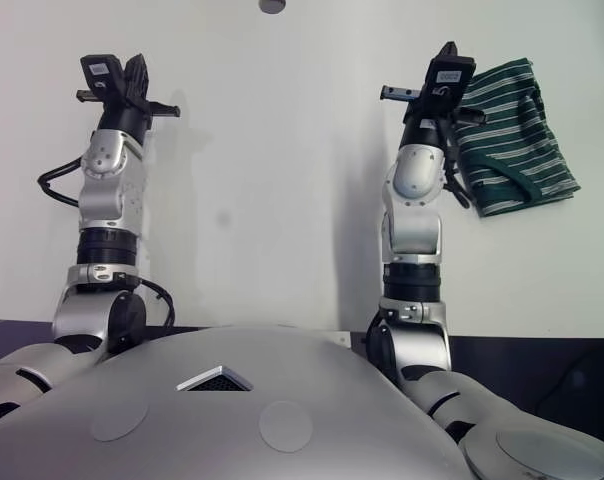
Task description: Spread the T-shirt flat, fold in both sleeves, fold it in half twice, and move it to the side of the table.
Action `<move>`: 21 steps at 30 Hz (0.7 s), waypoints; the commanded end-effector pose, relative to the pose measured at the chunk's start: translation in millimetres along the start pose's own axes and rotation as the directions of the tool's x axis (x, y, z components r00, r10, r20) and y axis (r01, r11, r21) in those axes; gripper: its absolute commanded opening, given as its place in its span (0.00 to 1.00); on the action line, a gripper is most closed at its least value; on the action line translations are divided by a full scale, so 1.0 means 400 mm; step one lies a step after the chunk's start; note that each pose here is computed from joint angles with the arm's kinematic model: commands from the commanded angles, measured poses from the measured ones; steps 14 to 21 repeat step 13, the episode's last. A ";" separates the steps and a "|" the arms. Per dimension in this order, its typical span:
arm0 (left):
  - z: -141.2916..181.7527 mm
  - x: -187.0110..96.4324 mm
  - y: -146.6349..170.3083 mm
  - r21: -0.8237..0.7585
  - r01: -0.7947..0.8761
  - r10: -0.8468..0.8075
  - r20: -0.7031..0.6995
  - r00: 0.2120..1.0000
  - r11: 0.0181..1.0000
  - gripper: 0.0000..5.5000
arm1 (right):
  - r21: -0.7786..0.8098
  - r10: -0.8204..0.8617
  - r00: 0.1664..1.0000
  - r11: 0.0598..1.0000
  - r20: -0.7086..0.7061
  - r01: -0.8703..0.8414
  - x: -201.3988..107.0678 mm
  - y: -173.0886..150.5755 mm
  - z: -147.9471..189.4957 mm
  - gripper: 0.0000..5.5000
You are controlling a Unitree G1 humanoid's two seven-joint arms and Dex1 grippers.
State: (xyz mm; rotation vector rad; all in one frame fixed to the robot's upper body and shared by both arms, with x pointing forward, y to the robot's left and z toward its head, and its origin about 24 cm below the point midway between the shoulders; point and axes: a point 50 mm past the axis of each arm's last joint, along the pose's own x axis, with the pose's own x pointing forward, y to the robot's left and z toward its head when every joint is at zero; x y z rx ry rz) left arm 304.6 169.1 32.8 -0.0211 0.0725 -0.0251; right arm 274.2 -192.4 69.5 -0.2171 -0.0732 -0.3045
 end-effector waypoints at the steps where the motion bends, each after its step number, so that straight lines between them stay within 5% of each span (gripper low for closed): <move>1: -0.017 -0.012 -0.041 -0.006 0.001 -0.001 0.013 1.000 1.000 0.01 | 0.005 0.001 0.998 1.000 -0.067 0.000 0.009 -0.024 -0.031 0.00; 21: -0.051 -0.032 -0.045 -0.088 -0.092 0.094 0.019 0.995 0.992 0.01 | 0.028 0.122 0.988 0.992 -0.092 -0.120 0.043 -0.021 -0.015 0.00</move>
